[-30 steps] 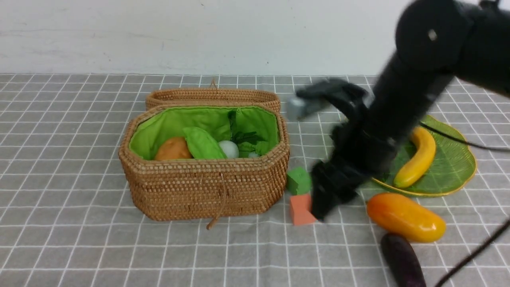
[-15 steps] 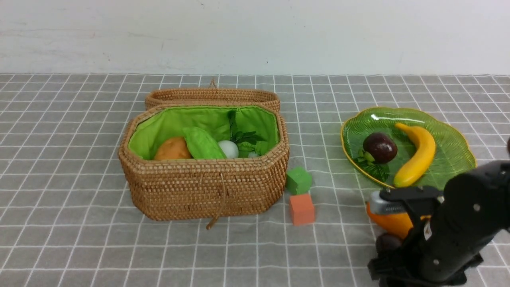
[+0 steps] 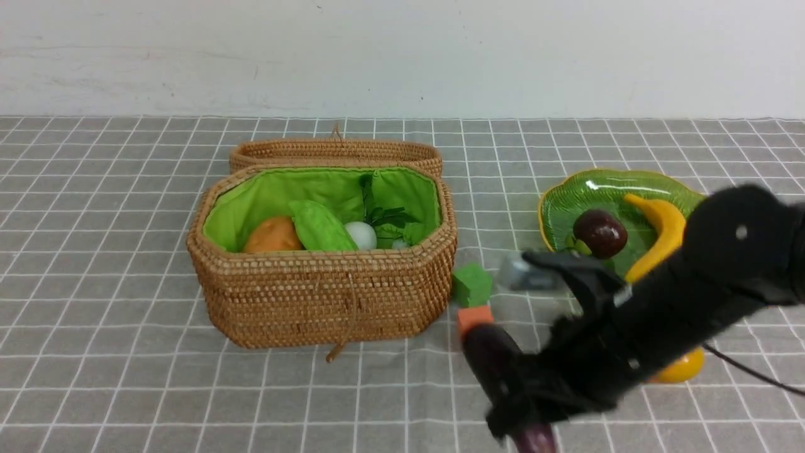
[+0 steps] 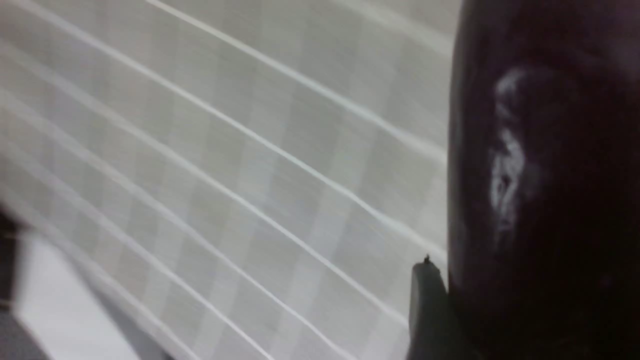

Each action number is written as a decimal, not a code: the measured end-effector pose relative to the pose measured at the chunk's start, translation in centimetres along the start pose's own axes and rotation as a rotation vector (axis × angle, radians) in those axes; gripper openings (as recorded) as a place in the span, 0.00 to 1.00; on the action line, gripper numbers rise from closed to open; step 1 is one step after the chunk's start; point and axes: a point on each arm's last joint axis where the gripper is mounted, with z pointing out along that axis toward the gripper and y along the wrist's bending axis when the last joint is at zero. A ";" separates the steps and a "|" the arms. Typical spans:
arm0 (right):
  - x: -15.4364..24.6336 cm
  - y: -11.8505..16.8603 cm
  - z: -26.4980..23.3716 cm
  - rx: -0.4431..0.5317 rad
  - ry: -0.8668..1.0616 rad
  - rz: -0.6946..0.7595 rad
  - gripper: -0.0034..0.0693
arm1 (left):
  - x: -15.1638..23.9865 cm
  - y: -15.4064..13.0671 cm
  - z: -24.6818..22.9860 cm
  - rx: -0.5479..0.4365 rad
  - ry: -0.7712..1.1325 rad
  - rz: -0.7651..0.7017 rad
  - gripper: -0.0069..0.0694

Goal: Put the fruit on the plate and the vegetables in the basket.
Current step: Grab an eggplant with your right arm and place it in the basket on the left, then use the right arm to grab a mango and put it into the right plate

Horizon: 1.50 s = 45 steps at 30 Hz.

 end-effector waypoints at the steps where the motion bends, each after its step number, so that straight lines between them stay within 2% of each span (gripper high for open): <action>1: -1.8 1.6 -1.2 -0.041 -0.086 -0.079 0.52 | 0.0 0.0 0.0 0.000 0.000 0.000 0.36; 3: -4.5 3.7 -2.8 -0.070 -0.234 -0.203 0.52 | 0.0 0.0 0.0 0.000 0.000 0.000 0.37; 4: -5.1 4.1 -3.2 -0.068 -0.265 -0.230 0.52 | 0.0 0.0 0.0 0.000 0.000 0.000 0.37; 6: -8.3 6.2 -4.7 -0.059 -0.438 -0.385 0.52 | 0.0 0.0 0.0 0.000 0.000 0.000 0.37; 9: -11.6 7.6 -5.1 -0.046 -0.542 -0.470 0.52 | 0.0 0.0 0.0 0.000 0.000 0.000 0.37; 14: -15.5 6.9 -2.6 -0.008 -0.556 -0.502 0.52 | 0.0 0.0 0.0 0.000 0.000 0.000 0.38; 16: -16.3 5.9 -1.2 0.041 -0.535 -0.479 0.56 | 0.0 0.0 0.0 0.000 0.000 0.000 0.38; 18: -17.1 4.2 0.8 0.105 -0.478 -0.464 0.75 | 0.0 0.0 0.0 0.000 0.000 0.000 0.39; 19: -17.1 3.6 1.3 0.126 -0.459 -0.450 0.80 | 0.0 0.0 0.0 0.000 0.000 0.000 0.39; 21: -17.2 2.6 1.5 0.180 -0.429 -0.448 0.92 | 0.0 0.0 0.0 0.000 0.000 0.000 0.39; 23: -17.0 1.9 1.2 0.219 -0.398 -0.437 0.97 | 0.0 0.0 0.0 0.000 0.000 0.000 0.39; 26: -16.6 1.6 -0.2 0.232 -0.348 -0.394 0.97 | 0.0 0.0 0.0 0.000 0.000 0.000 0.40; 31: -14.8 1.3 -4.4 0.250 -0.225 -0.343 0.89 | 0.0 0.0 0.0 0.000 0.000 0.000 0.40; 32: -13.9 0.8 -6.3 0.274 -0.165 -0.331 0.85 | 0.0 0.0 0.0 0.000 0.000 0.000 0.40; 36: -11.6 -1.5 -9.6 0.330 -0.111 -0.261 0.80 | 0.0 0.0 0.0 0.000 0.000 0.000 0.40; 41: -6.7 -6.1 -9.3 0.381 -0.022 -0.178 0.79 | 0.0 0.0 0.0 0.000 0.000 0.000 0.40; 45: -3.6 -8.3 -7.3 0.405 0.024 -0.173 0.81 | 0.0 0.0 0.0 0.000 0.000 0.000 0.40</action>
